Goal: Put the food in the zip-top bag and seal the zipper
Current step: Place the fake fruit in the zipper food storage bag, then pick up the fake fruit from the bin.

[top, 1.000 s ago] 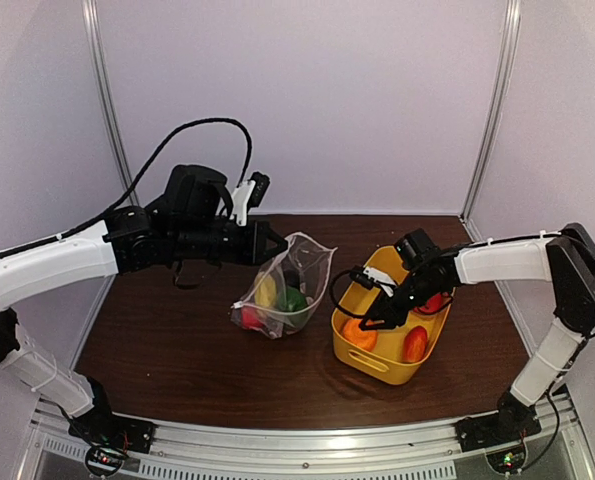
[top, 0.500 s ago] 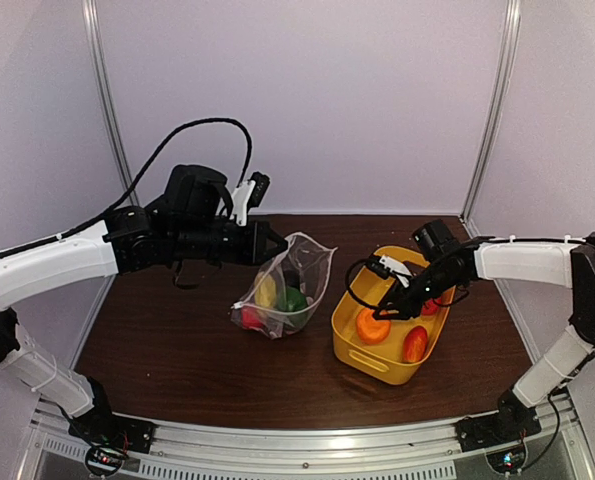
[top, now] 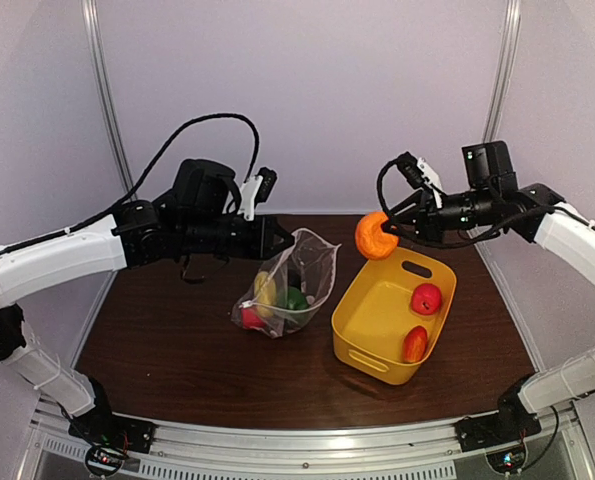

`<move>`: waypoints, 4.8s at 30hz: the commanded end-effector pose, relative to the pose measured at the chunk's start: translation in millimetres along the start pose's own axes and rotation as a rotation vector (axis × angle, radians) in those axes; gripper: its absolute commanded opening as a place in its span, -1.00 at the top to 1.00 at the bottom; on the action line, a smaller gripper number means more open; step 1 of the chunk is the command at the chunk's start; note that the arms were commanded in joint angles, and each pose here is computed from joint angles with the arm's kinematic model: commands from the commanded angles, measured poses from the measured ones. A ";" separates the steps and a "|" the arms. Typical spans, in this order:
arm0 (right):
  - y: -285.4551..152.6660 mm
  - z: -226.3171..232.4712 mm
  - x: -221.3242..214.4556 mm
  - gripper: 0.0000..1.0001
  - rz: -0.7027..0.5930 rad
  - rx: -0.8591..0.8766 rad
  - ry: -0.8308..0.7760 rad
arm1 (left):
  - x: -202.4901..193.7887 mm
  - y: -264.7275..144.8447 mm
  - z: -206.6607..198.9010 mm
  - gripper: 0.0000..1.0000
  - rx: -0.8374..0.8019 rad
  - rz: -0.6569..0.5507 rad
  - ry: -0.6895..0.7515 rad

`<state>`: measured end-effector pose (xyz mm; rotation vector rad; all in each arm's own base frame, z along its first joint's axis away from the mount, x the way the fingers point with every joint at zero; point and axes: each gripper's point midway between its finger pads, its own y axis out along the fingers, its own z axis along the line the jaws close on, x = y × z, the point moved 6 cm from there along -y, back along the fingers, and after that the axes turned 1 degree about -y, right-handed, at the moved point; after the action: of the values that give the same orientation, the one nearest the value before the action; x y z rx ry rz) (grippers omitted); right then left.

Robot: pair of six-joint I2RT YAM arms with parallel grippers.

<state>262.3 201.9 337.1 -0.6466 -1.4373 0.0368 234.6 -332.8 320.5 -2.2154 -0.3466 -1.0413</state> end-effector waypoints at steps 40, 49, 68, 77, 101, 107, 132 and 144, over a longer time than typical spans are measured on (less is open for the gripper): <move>125.2 76.1 17.8 0.27 0.256 -0.048 -0.362 | 16.6 -19.2 -1.9 1.00 0.016 -0.086 -0.018; 111.6 75.5 26.3 -0.08 0.227 -0.084 -0.358 | 11.8 -17.9 3.9 1.00 0.041 -0.082 -0.013; 30.0 8.8 -11.2 -0.11 0.165 -0.244 -0.208 | 4.7 -5.2 10.8 1.00 0.050 -0.054 -0.006; 19.9 -28.5 -72.0 -0.12 0.313 -0.298 -0.107 | 3.2 -3.3 10.5 1.00 0.040 -0.048 -0.008; 21.9 -67.7 -154.4 -0.28 0.776 -0.314 0.009 | -4.2 0.9 9.7 1.00 0.012 -0.019 -0.005; 24.1 -74.2 -168.8 -0.34 0.835 -0.336 0.039 | -7.4 2.7 10.9 1.00 0.008 -0.011 -0.009; 28.4 -98.7 -223.8 -0.34 1.035 -0.413 0.176 | -13.7 5.8 12.6 1.00 -0.001 0.002 -0.020; 33.8 -97.4 -217.7 -0.06 0.976 -0.378 0.211 | -14.6 5.1 13.3 1.00 0.000 0.002 -0.021</move>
<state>330.4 104.8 130.2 -1.6059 -0.8567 0.4595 232.6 -326.3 305.4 -2.2205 -0.3515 -1.0219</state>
